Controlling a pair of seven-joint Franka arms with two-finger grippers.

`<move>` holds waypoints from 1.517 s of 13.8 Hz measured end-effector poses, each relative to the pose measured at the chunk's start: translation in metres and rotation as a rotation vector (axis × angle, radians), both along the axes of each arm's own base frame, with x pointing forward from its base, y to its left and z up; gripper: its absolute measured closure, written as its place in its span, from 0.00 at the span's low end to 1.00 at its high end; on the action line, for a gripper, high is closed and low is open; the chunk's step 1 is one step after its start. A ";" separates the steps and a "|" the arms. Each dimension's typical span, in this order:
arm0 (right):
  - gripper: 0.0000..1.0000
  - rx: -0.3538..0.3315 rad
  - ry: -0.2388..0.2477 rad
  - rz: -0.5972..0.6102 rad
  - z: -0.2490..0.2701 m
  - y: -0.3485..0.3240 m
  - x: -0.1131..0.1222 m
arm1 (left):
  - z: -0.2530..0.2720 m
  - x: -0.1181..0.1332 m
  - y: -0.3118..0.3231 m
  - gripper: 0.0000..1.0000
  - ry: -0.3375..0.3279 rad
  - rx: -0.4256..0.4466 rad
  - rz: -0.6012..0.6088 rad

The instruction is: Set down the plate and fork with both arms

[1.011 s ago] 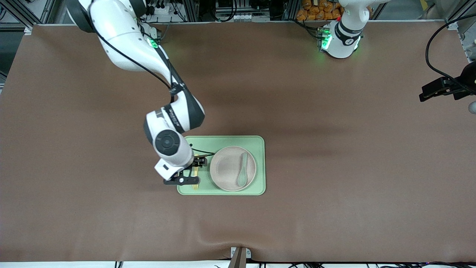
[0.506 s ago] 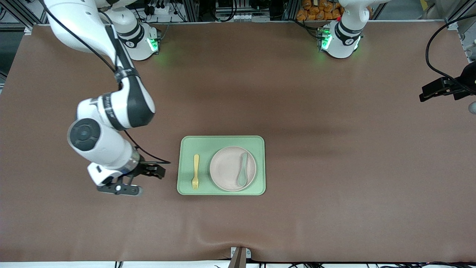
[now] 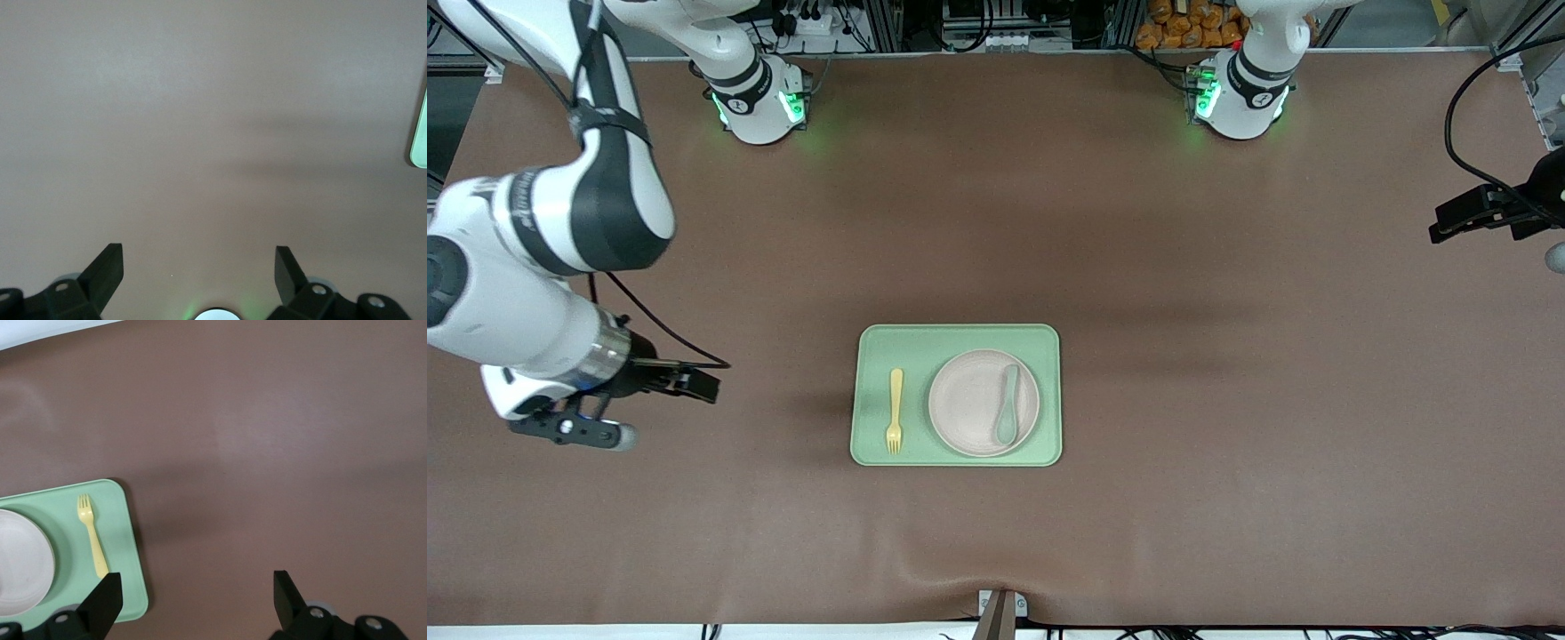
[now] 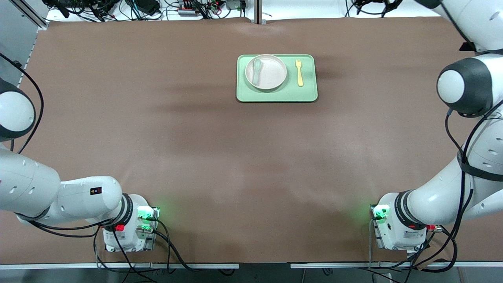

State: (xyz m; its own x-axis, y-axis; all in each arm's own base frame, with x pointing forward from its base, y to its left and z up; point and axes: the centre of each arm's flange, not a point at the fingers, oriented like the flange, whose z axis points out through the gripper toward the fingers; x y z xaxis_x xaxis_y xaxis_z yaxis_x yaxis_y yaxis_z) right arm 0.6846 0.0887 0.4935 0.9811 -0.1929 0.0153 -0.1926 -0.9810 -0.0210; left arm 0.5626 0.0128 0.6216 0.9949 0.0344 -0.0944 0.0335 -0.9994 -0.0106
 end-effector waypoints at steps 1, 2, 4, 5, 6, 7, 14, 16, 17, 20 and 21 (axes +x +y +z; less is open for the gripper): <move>0.00 0.001 0.005 -0.013 0.011 -0.011 -0.004 | 0.000 0.000 0.000 0.00 0.000 0.000 0.000; 0.00 0.003 0.004 -0.023 0.023 -0.021 -0.009 | 0.000 0.000 0.000 0.00 0.001 0.000 0.000; 0.00 0.006 -0.006 -0.023 0.046 -0.037 -0.018 | -0.001 0.000 0.000 0.00 0.001 0.000 0.000; 0.00 0.008 -0.006 -0.011 0.056 -0.047 -0.023 | -0.001 0.000 0.000 0.00 0.001 0.000 0.000; 0.00 0.016 -0.002 -0.002 0.063 -0.058 -0.027 | -0.001 0.001 0.000 0.00 0.001 0.000 0.000; 0.00 0.034 0.003 -0.001 0.069 -0.072 -0.031 | -0.001 0.001 0.000 0.00 0.002 0.000 0.000; 0.00 0.100 -0.004 0.011 0.126 -0.114 -0.070 | -0.006 0.003 0.000 0.00 0.008 -0.002 -0.001; 0.00 0.099 -0.008 0.013 0.141 -0.113 -0.088 | -0.007 0.004 -0.001 0.00 0.008 -0.002 -0.003; 0.00 0.092 -0.011 0.014 0.144 -0.113 -0.098 | -0.007 0.004 -0.001 0.00 0.008 -0.002 -0.003; 0.00 0.062 -0.008 0.024 0.144 -0.108 -0.125 | -0.007 0.004 -0.001 0.00 0.008 -0.002 -0.003; 0.00 0.057 -0.007 0.026 0.145 -0.107 -0.130 | -0.007 0.004 -0.001 0.00 0.008 -0.002 -0.003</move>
